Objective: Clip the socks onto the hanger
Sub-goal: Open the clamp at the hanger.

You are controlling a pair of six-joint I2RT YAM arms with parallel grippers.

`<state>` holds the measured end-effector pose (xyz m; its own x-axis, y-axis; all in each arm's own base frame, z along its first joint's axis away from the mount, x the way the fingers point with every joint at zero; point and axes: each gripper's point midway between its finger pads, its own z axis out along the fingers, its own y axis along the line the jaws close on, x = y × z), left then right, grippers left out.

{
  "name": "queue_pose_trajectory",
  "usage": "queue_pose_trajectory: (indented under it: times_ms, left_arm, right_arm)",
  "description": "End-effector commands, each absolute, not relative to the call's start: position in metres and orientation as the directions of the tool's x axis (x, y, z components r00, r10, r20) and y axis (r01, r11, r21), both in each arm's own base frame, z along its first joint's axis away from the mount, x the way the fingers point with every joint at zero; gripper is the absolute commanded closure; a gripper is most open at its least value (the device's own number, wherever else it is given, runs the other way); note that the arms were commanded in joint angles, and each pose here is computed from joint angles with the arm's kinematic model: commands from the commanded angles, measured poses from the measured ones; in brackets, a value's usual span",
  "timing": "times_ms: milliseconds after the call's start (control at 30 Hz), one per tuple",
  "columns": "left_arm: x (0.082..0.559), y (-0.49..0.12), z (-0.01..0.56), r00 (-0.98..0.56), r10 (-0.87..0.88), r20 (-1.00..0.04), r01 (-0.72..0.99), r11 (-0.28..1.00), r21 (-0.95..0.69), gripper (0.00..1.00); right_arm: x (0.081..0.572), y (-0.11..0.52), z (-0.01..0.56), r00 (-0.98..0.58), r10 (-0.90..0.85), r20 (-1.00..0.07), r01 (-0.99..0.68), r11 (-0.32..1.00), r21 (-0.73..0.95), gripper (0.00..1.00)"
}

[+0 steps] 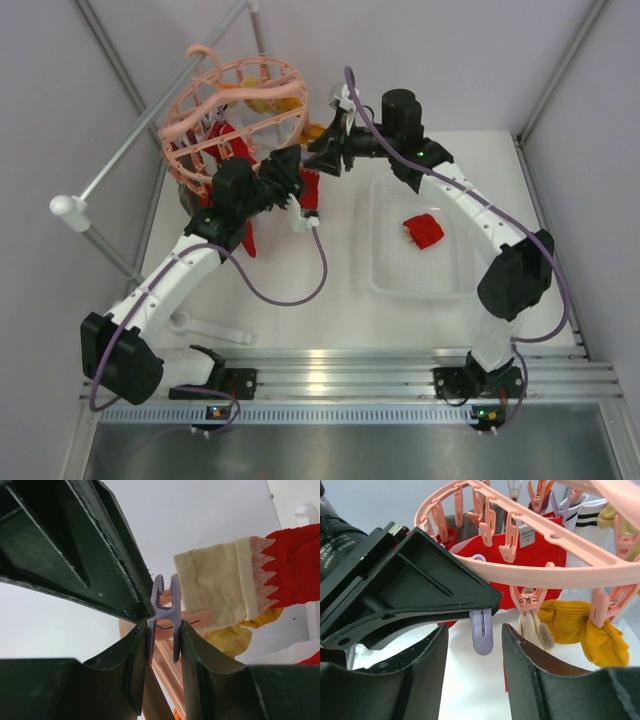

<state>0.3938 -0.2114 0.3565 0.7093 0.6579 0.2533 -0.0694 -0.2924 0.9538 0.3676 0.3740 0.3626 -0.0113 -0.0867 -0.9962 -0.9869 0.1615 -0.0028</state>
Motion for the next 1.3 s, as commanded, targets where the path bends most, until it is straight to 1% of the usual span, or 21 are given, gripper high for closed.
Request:
queue_pose_trajectory:
  times_ms: [0, 133, 200, 233, 300, 333, 500, 600, 700, 833, 1000, 1067, 1267]
  left_arm:
    - [0.385, -0.212, 0.375, 0.709, 0.644, 0.288, -0.14, -0.272, 0.952, 1.0]
    - [0.384, -0.213, 0.375, 0.712, 0.64, 0.29, -0.142, -0.273, 0.951, 1.0]
    - [0.384, -0.213, 0.375, 0.715, 0.637, 0.29, -0.14, -0.275, 0.951, 1.0]
    - [0.384, -0.213, 0.374, 0.713, 0.638, 0.292, -0.14, -0.279, 0.95, 1.0]
    - [0.383, -0.211, 0.374, 0.708, 0.64, 0.297, -0.139, -0.286, 0.948, 1.0]
    - [0.384, -0.211, 0.373, 0.707, 0.641, 0.297, -0.135, -0.29, 0.947, 1.0]
    - [0.381, -0.206, 0.371, 0.703, 0.649, 0.29, -0.111, -0.302, 0.947, 0.71]
    - [0.379, -0.204, 0.372, 0.702, 0.653, 0.284, -0.102, -0.303, 0.948, 0.62]
    - [0.379, -0.202, 0.373, 0.697, 0.659, 0.283, -0.093, -0.308, 0.947, 0.55]
    - [0.379, -0.199, 0.375, 0.692, 0.671, 0.267, -0.07, -0.306, 0.95, 0.52]
    - [0.382, -0.196, 0.375, 0.677, 0.686, 0.267, -0.059, -0.311, 0.948, 0.52]
    - [0.382, -0.194, 0.376, 0.673, 0.69, 0.267, -0.058, -0.311, 0.949, 0.5]
    - [0.385, -0.194, 0.376, 0.665, 0.696, 0.27, -0.06, -0.311, 0.949, 0.49]
  right_arm:
    - [0.362, 0.386, 0.379, 0.059, -0.079, -0.995, -0.989, 0.133, -0.069, 0.53]
    - [0.361, 0.392, 0.371, 0.074, -0.097, -0.993, -0.989, 0.122, -0.086, 0.55]
    - [0.362, 0.392, 0.371, 0.078, -0.097, -0.992, -0.988, 0.124, -0.09, 0.65]
    - [0.362, 0.393, 0.372, 0.081, -0.098, -0.992, -0.988, 0.125, -0.093, 0.75]
    - [0.363, 0.392, 0.372, 0.086, -0.101, -0.991, -0.986, 0.132, -0.099, 0.88]
    - [0.365, 0.392, 0.372, 0.098, -0.104, -0.99, -0.984, 0.136, -0.112, 1.0]
    - [0.369, 0.387, 0.371, 0.118, -0.114, -0.986, -0.974, 0.179, -0.137, 1.0]
    - [0.372, 0.386, 0.372, 0.124, -0.115, -0.986, -0.971, 0.192, -0.145, 1.0]
    - [0.373, 0.386, 0.373, 0.125, -0.116, -0.985, -0.969, 0.199, -0.146, 1.0]
    - [0.373, 0.385, 0.373, 0.131, -0.118, -0.984, -0.968, 0.2, -0.153, 1.0]
    - [0.373, 0.384, 0.372, 0.132, -0.123, -0.984, -0.968, 0.2, -0.155, 1.0]
    - [0.373, 0.383, 0.371, 0.138, -0.129, -0.982, -0.966, 0.201, -0.162, 1.0]
    - [0.371, 0.383, 0.371, 0.148, -0.133, -0.98, -0.966, 0.194, -0.172, 1.0]
